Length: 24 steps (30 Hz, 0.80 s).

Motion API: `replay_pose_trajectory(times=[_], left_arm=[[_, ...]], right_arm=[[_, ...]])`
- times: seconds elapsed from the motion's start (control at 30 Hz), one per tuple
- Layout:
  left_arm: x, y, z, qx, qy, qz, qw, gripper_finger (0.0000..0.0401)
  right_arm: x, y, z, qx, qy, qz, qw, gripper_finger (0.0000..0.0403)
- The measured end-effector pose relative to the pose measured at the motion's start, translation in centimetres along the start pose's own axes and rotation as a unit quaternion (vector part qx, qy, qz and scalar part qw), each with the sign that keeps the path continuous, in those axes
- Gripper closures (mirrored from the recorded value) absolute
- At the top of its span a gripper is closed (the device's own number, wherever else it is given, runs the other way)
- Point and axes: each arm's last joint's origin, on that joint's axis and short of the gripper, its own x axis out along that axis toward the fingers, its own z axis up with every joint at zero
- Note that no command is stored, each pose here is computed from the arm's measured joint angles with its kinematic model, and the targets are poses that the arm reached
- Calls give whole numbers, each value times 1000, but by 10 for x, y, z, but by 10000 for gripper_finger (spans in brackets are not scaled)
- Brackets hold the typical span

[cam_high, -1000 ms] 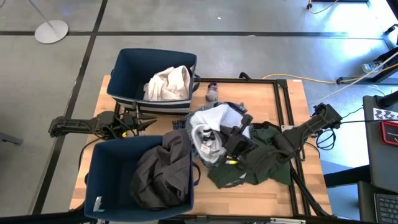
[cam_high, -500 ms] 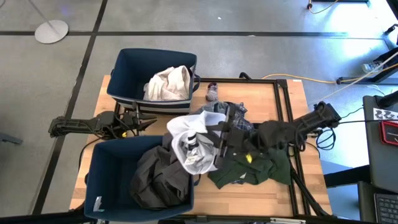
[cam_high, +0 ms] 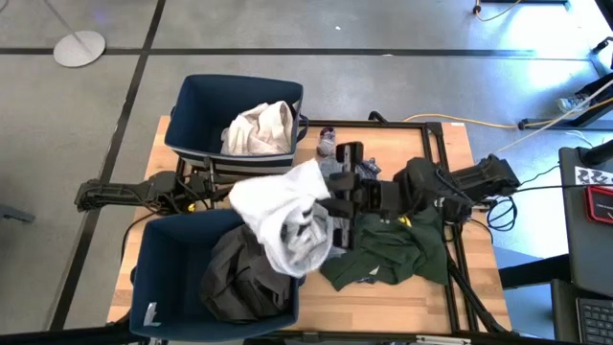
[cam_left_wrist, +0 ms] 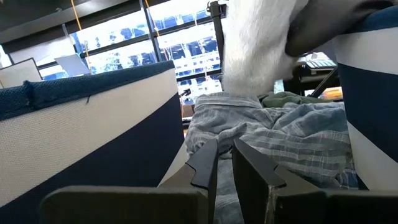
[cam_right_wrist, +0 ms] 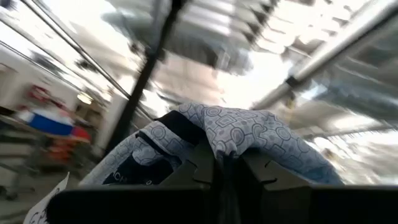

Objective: Sort clothes
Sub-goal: Put the light blue patient gown into the bottom blue laundry organizer

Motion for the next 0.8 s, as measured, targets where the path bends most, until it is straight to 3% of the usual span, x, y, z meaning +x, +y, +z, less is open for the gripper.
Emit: replay_pose_trajectory(times=[0.13, 0.27, 0.43, 0.63, 0.8], left_arm=[[0, 0, 0, 0, -1, 0, 1000, 361], [0, 0, 1, -1, -3, 1, 1000, 361], [0, 0, 1, -4, -3, 1, 1000, 361], [0, 0, 1, -4, -3, 1, 1000, 361], [0, 0, 1, -4, -3, 1, 1000, 361]], right_arm=[[6, 13, -17, 12, -40, 41, 998, 372], [11, 31, -53, 13, -16, 58, 998, 372], [13, 51, -110, 9, 82, 54, 995, 372], [4, 63, -167, -3, 217, 59, 974, 372], [-4, 77, -196, 48, 278, 78, 956, 362]])
